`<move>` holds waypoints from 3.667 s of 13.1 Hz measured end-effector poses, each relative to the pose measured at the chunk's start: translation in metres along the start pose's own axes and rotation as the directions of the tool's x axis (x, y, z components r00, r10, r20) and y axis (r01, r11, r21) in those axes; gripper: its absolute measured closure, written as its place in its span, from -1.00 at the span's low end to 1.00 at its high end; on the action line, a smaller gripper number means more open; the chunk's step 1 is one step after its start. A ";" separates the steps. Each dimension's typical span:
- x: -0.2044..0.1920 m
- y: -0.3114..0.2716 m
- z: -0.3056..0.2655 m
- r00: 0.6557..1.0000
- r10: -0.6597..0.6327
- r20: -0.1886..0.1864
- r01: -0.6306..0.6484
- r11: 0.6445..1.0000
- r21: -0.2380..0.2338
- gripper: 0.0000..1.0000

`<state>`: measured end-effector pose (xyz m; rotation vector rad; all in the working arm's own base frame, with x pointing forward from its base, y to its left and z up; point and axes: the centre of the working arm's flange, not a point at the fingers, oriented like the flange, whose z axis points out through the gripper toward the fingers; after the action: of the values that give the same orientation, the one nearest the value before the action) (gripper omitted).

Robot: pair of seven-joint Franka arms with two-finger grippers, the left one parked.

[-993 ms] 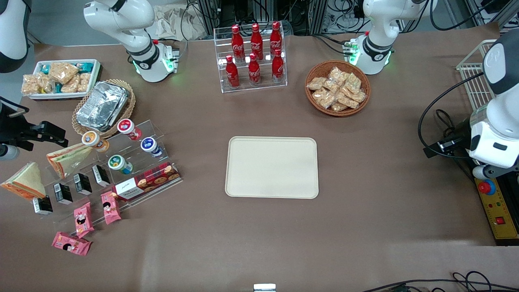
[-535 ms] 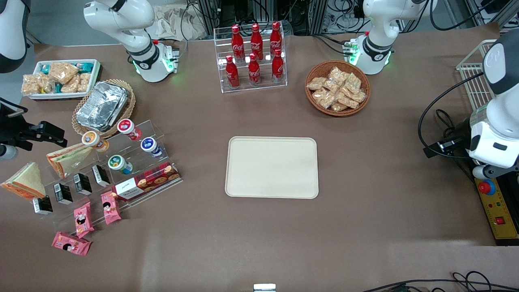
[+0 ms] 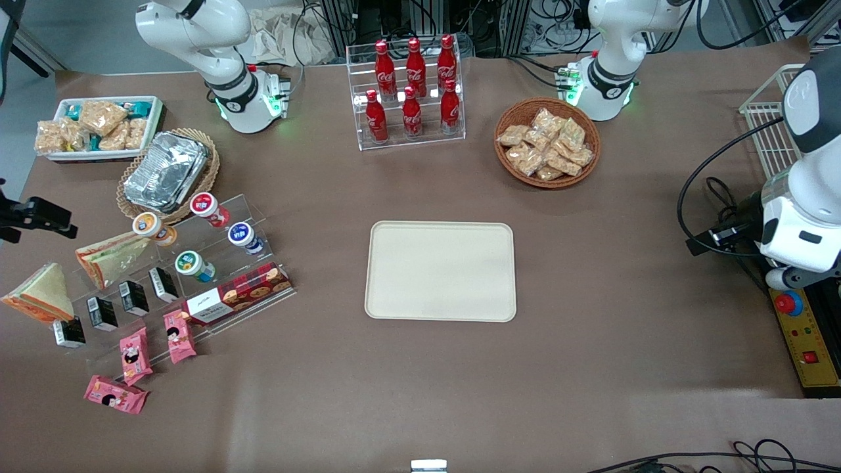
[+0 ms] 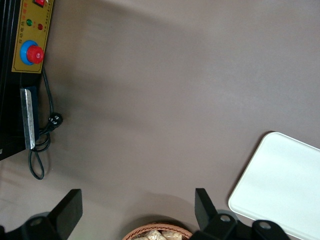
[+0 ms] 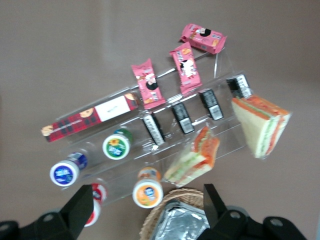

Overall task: Place sandwich on tray
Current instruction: 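Move the right gripper over the display rack toward the wrapped sandwiches, then lower the open right gripper around the upright wrapped sandwich, then close the right gripper on the wrapped sandwich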

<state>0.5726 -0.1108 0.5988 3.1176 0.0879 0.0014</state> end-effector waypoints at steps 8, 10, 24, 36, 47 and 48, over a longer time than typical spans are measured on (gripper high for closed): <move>0.010 0.102 0.062 0.968 -0.249 0.000 0.249 0.968 -0.040 -0.96; 0.010 0.127 0.081 0.957 -0.290 0.008 0.290 0.956 -0.046 -0.96; 0.016 0.200 0.183 0.916 -0.400 0.016 0.400 0.916 -0.025 -0.96; 0.027 0.198 0.226 0.914 -0.404 0.022 0.404 0.915 0.009 -0.89; 0.026 0.200 0.231 0.905 -0.426 0.026 0.425 0.905 0.013 0.27; 0.026 0.199 0.230 0.904 -0.426 0.027 0.426 0.905 0.014 0.27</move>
<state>0.6106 -0.3135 0.3732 3.0304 0.7681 -0.0522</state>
